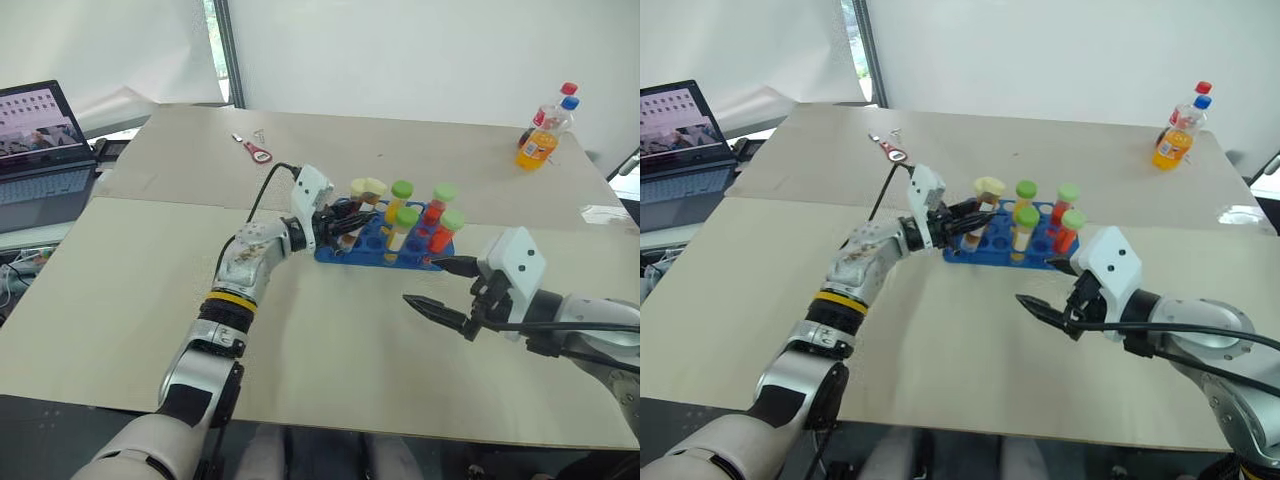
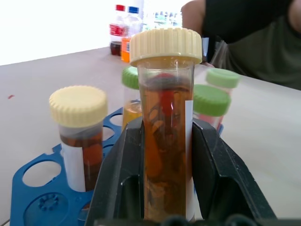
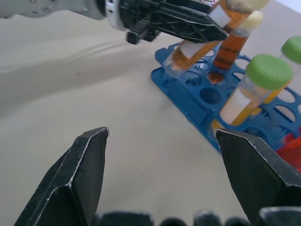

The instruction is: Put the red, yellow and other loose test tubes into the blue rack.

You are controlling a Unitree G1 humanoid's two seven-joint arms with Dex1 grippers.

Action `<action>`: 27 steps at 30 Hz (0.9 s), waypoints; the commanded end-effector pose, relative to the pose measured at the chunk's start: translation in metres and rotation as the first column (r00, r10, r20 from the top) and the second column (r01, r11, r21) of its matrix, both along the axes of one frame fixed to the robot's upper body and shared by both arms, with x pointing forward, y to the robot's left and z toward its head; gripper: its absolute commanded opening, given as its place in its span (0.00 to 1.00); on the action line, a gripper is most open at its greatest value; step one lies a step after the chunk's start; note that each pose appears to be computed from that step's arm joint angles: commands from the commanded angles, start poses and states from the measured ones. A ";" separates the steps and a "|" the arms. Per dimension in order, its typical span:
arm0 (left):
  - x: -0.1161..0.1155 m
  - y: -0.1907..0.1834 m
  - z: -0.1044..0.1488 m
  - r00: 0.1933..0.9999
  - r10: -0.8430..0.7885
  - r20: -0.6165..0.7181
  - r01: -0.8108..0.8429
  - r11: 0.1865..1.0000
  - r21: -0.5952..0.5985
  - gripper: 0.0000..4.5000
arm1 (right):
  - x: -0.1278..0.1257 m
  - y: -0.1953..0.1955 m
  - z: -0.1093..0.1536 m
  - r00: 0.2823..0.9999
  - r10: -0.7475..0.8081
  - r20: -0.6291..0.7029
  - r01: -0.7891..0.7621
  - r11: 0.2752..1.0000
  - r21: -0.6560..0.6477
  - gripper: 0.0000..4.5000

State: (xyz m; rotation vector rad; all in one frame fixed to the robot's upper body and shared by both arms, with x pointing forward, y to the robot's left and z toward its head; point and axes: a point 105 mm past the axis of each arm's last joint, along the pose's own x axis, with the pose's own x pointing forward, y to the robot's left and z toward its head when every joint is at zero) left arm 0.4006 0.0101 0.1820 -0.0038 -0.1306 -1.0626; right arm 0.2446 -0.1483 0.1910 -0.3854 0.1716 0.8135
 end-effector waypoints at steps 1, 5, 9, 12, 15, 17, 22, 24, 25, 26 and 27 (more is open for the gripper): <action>0.006 -0.008 0.018 0.996 0.033 0.088 -0.030 0.999 -0.031 0.19 | -0.004 0.000 0.011 0.999 -0.026 0.044 0.026 1.000 0.002 0.90; 0.009 -0.013 0.015 0.995 0.046 0.092 -0.043 0.998 -0.037 0.19 | -0.005 -0.003 0.010 0.998 -0.054 0.032 0.054 0.999 0.003 0.90; 0.010 -0.016 0.010 0.994 0.051 0.093 -0.048 0.998 -0.028 0.19 | -0.003 -0.007 0.009 0.996 -0.089 0.023 0.089 0.996 -0.007 0.90; 0.011 -0.016 0.005 0.994 0.065 0.090 -0.064 0.998 -0.024 0.19 | -0.002 -0.008 0.010 0.994 -0.102 0.025 0.102 0.995 -0.007 0.90; 0.011 -0.018 0.001 0.993 0.076 0.090 -0.073 0.997 -0.028 0.19 | 0.001 -0.009 0.011 0.992 -0.123 0.031 0.123 0.992 0.004 0.90; 0.010 -0.018 -0.001 0.992 0.085 0.096 -0.083 0.996 -0.032 0.19 | 0.003 -0.009 0.012 0.990 -0.138 0.041 0.137 0.990 0.020 0.90; 0.010 -0.013 -0.006 0.982 0.139 0.125 -0.134 0.990 -0.051 0.19 | 0.008 -0.008 0.016 0.982 -0.175 0.068 0.171 0.984 0.054 0.90; 0.008 -0.011 -0.008 0.977 0.153 0.147 -0.146 0.988 -0.059 0.19 | 0.010 -0.008 0.018 0.979 -0.189 0.078 0.184 0.981 0.063 0.90; 0.007 -0.011 -0.008 0.975 0.157 0.155 -0.149 0.987 -0.063 0.19 | 0.010 -0.008 0.018 0.977 -0.195 0.082 0.189 0.980 0.068 0.90; 0.005 -0.012 -0.009 0.975 0.158 0.157 -0.149 0.986 -0.068 0.19 | 0.011 -0.008 0.019 0.976 -0.200 0.085 0.194 0.978 0.073 0.90; 0.004 -0.012 -0.010 0.974 0.158 0.162 -0.148 0.986 -0.071 0.19 | 0.011 -0.008 0.019 0.975 -0.205 0.087 0.199 0.977 0.077 0.90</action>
